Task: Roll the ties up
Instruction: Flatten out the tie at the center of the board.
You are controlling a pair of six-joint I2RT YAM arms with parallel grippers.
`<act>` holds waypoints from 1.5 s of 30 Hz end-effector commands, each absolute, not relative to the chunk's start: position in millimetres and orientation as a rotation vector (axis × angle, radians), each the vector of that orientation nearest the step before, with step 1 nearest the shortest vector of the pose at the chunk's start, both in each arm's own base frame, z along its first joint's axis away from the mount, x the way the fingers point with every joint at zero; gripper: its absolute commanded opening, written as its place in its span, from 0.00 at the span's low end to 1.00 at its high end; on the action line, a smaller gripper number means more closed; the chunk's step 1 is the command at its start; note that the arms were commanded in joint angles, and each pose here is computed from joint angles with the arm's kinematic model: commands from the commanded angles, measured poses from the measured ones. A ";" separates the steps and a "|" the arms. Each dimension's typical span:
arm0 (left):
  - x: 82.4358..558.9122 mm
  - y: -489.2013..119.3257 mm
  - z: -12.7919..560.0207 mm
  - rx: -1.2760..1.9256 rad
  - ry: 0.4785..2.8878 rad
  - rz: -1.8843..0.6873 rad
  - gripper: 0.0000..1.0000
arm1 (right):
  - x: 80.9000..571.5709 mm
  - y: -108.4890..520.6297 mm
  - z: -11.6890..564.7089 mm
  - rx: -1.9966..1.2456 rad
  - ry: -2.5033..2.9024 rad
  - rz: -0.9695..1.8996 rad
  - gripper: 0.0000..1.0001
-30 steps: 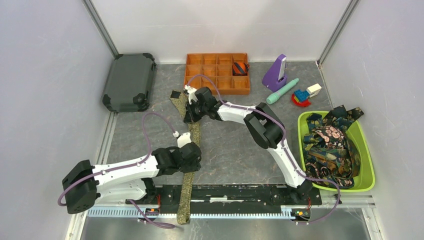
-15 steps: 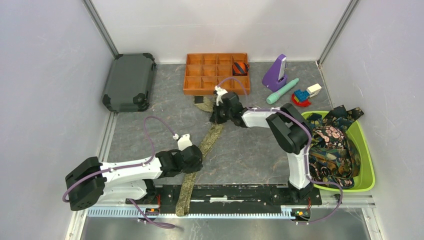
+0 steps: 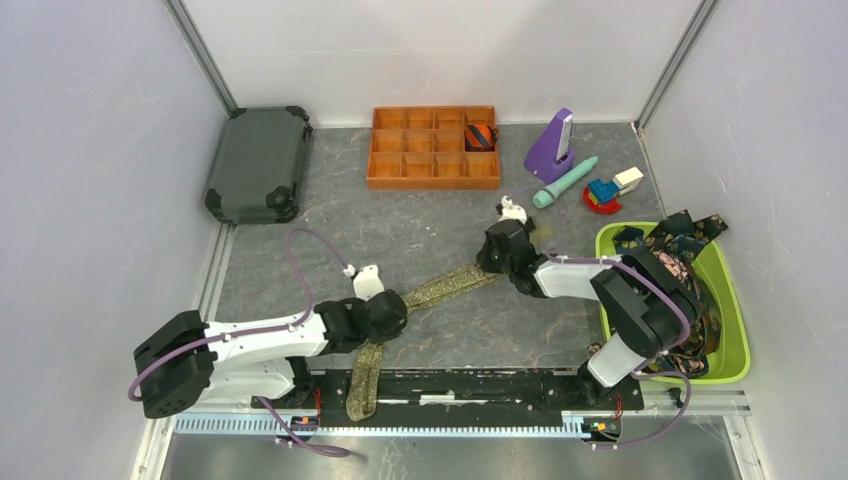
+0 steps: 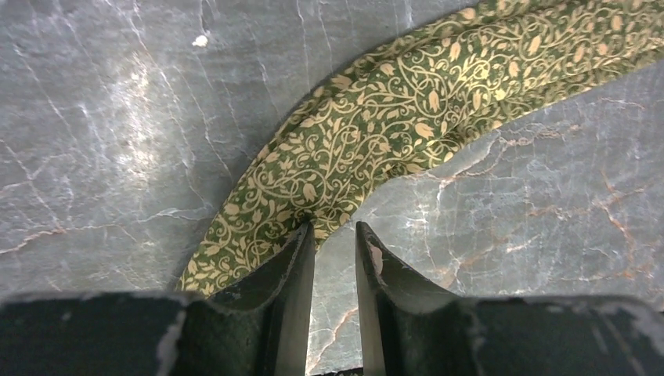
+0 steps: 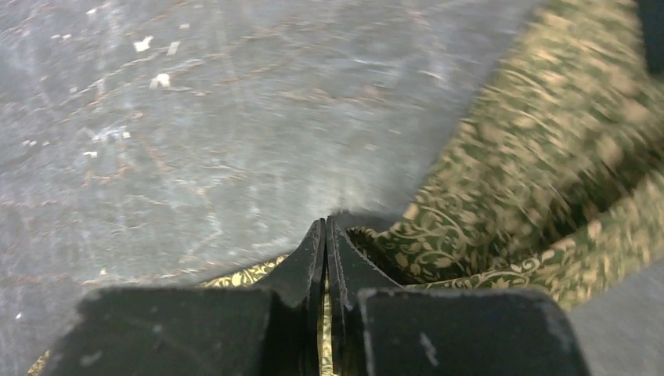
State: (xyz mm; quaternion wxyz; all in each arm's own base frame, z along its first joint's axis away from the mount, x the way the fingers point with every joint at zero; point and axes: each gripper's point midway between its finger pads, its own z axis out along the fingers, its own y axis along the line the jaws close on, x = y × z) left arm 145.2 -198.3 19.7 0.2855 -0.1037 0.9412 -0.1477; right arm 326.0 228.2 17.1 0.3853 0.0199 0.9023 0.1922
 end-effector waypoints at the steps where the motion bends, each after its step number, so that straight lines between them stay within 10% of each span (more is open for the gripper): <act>1: 154.3 -168.5 13.9 -0.149 2.499 -0.140 0.34 | 295.8 153.5 -11.0 0.242 2.375 0.141 0.07; 13: 161.3 -203.2 41.6 0.058 2.563 -0.199 0.34 | 332.3 165.2 107.2 0.060 2.145 0.224 0.40; 30: 177.3 -238.1 95.1 0.075 2.472 -0.370 0.38 | 221.7 87.5 31.8 0.256 2.250 0.158 0.81; 45: 196.9 -273.2 64.8 0.114 2.485 -0.345 0.34 | 233.5 58.2 38.6 0.301 2.231 -0.052 0.72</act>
